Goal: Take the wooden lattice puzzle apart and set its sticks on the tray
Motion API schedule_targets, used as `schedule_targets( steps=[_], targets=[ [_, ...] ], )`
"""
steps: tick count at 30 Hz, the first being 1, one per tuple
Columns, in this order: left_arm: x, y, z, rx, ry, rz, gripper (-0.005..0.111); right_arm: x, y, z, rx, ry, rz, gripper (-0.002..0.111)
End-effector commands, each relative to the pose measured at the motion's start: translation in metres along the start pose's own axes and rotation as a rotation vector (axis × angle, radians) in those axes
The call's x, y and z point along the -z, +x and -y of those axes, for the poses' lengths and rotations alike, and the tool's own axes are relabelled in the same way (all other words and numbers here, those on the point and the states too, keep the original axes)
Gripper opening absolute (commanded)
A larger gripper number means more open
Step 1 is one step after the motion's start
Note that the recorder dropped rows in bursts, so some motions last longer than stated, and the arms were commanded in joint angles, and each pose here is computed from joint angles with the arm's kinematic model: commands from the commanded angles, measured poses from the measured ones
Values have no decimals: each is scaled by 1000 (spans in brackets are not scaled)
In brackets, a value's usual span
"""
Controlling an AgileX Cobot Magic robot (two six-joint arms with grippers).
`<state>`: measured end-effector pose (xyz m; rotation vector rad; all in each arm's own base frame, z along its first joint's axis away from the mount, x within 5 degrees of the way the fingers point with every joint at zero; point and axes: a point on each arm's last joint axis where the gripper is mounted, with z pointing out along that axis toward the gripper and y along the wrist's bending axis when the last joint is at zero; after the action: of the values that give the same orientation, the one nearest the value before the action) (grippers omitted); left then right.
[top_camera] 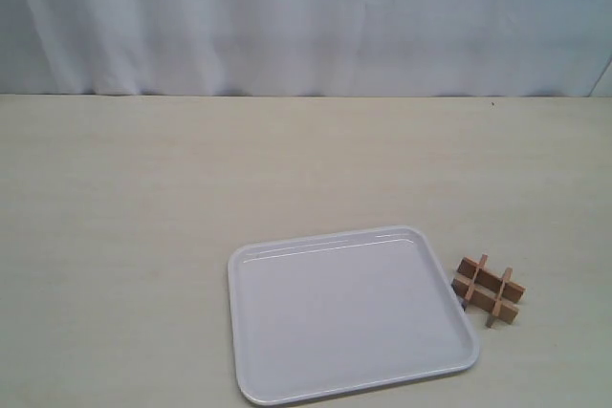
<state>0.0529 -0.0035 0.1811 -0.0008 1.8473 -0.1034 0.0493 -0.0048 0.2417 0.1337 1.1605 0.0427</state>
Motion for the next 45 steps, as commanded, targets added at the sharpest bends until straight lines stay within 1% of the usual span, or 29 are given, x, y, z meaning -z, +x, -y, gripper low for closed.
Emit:
schedule_targets(
  steps=[1,2,3,5,7,9,11,13,14,16,18,21,24,27,31,33,36,40,42,45],
  targets=[
    [0,0,0,-6,-3,1,0,1,-9,2,-419,-4,110,4],
    [0,0,0,-6,-3,1,0,1,-9,2,-499,-7,110,4],
    [0,0,0,-7,-3,1,0,1,-10,2,-541,-10,120,4],
    [0,0,0,-9,-4,1,0,3,-20,2,-551,-41,230,4],
    [0,0,0,-9,-4,1,0,5,-35,3,-604,-76,355,4],
    [0,0,0,-9,-4,1,0,-7,-56,0,-602,-72,353,4],
    [0,0,0,-9,-4,1,0,-25,-75,-5,-511,-60,293,4],
    [0,0,0,-9,-4,1,0,-49,-92,-12,-358,-50,203,4],
    [0,0,0,-9,-4,1,0,-60,-100,-14,-305,-47,168,4],
    [0,0,0,-9,-4,3,0,-86,-106,-17,-195,-33,69,4],
    [0,0,0,-9,-4,3,0,-112,-104,-18,-91,-20,-58,4],
    [0,0,0,-9,-4,3,0,-144,-87,-16,64,-2,-275,4],
    [0,0,0,-9,-4,3,0,-168,-57,-8,154,48,-524,4],
    [0,0,0,-9,-4,3,0,-182,-18,0,209,75,-730,4],
    [0,0,0,-9,-4,3,0,-192,35,8,206,107,-972,4],
    [0,0,0,-9,-4,3,0,-196,53,5,221,95,-1075,4],
    [0,0,0,-9,-4,3,0,-203,74,-11,351,10,-1278,4],
    [0,0,0,-9,-4,3,0,-207,94,-29,450,-78,-1425,4],
    [0,0,0,-9,-4,3,0,-206,104,-33,468,-99,-1463,4],
    [0,0,0,-9,-4,3,0,-204,114,-32,474,-94,-1510,5]
  ],
)
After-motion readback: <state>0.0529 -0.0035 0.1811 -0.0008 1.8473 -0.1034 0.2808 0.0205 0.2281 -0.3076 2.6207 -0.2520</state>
